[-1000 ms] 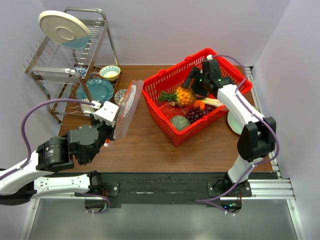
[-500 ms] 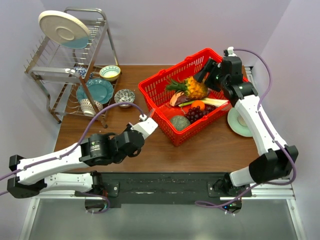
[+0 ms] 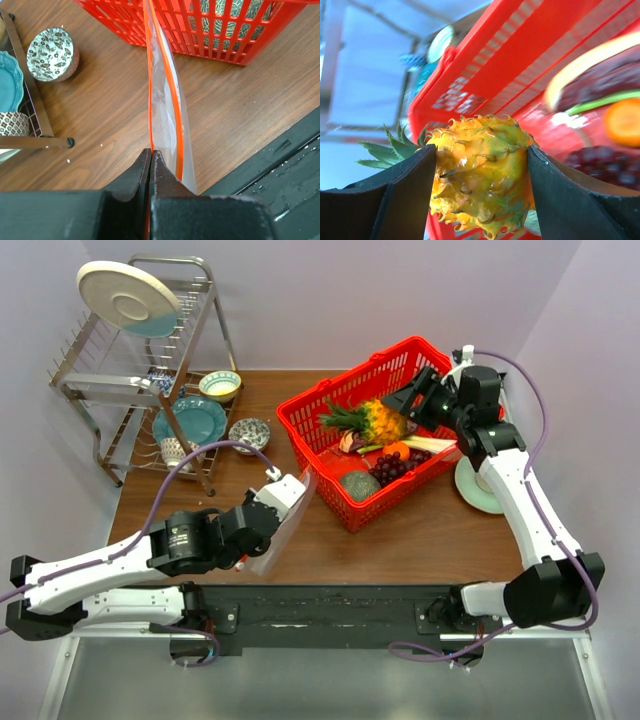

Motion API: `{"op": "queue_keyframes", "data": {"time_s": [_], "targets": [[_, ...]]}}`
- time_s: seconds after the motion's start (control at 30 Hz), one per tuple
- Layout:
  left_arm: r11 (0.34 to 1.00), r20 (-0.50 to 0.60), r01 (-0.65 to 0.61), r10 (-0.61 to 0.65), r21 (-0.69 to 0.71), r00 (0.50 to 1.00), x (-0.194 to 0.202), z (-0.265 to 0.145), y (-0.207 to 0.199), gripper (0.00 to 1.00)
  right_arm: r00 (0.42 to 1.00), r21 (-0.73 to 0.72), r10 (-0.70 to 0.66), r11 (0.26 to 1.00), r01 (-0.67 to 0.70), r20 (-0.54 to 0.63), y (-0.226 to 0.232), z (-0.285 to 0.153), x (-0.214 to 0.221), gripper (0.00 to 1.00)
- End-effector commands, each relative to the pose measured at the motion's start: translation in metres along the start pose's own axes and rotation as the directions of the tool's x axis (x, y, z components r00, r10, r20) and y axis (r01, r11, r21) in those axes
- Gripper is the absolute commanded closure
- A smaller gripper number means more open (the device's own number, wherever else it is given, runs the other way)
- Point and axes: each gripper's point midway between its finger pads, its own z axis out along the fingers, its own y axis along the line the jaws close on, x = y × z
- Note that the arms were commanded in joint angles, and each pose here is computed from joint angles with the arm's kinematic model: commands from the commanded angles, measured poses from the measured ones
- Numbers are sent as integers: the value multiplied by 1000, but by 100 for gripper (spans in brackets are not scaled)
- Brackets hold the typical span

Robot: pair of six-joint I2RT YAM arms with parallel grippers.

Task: Place the food in the zip-top bag and seal the zipper
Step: Place the fake fruit in the bin.

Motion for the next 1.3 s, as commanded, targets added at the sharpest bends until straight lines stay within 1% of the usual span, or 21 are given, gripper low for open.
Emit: {"op": "queue_keyframes", "data": {"time_s": [0.0, 0.03, 0.1, 0.13, 0.17, 0.2, 0.3, 0.4, 0.47, 0.57, 0.7, 0.83, 0.87, 0.93, 0.97, 1.0, 1.07, 1.13, 1.17, 1.2, 1.27], "targets": [[996, 35, 84, -84, -22, 996, -8, -4, 5, 100, 990, -269, 108, 954, -130, -96, 45, -2, 5, 67], [995, 37, 97, -95, -34, 995, -8, -5, 7, 100, 988, -320, 105, 937, -137, -117, 51, -2, 5, 67], [993, 43, 110, -108, -36, 993, -9, -8, 10, 100, 974, -351, 153, 914, -203, -166, 54, 2, 12, 67], [992, 47, 120, -118, -33, 992, -10, -9, 10, 100, 979, -401, 140, 896, -190, -150, 61, 2, 7, 68], [992, 45, 121, -119, -34, 992, -9, -9, 10, 100, 969, -411, 160, 883, -226, -188, 60, 5, 13, 68], [992, 49, 125, -124, -32, 991, -9, -10, 11, 100, 973, -443, 147, 871, -214, -180, 65, 5, 10, 68], [992, 42, 120, -119, -38, 992, -7, -10, 11, 100, 961, -465, 132, 853, -236, -244, 65, 13, 20, 67], [992, 42, 115, -113, -44, 993, -8, -9, 12, 100, 946, -459, 119, 852, -253, -301, 57, 24, 32, 66], [992, 44, 114, -112, -52, 993, -9, -10, 14, 100, 946, -446, 110, 862, -243, -304, 48, 30, 38, 65], [991, 49, 119, -116, -65, 992, -12, -12, 17, 100, 936, -380, 136, 888, -260, -324, 25, 51, 49, 63], [990, 54, 120, -116, -74, 992, -17, -14, 19, 100, 916, -388, 134, 875, -288, -377, 16, 79, 67, 62], [989, 53, 118, -113, -84, 992, -16, -15, 22, 100, 875, -328, 114, 898, -293, -470, 3, 113, 101, 59], [989, 52, 116, -112, -90, 992, -16, -15, 23, 100, 886, -336, 77, 908, -253, -458, 3, 119, 101, 57], [989, 52, 118, -114, -93, 992, -16, -15, 23, 100, 867, -277, 88, 928, -250, -490, -8, 129, 115, 33], [988, 52, 119, -114, -96, 992, -16, -16, 25, 100, 880, -270, 63, 939, -212, -472, -11, 135, 113, 21], [988, 52, 120, -116, -96, 992, -16, -17, 25, 100, 866, -232, 70, 950, -209, -494, -17, 136, 122, 2], [987, 50, 122, -117, -101, 992, -16, -19, 27, 100, 882, -218, 8, 968, -126, -472, -22, 143, 121, 2], [987, 49, 122, -117, -110, 992, -15, -20, 30, 100, 870, -163, -21, 984, -69, -493, -29, 141, 133, 2], [986, 52, 124, -119, -110, 992, -15, -21, 31, 100, 878, -175, -92, 985, 9, -469, -27, 140, 127, 2], [986, 53, 125, -119, -110, 991, -15, -21, 31, 100, 875, -100, -105, 993, 65, -472, -37, 139, 133, 2], [986, 54, 125, -119, -113, 991, -16, -22, 32, 100, 874, -66, -185, 983, 174, -449, -43, 136, 128, 1]]}}
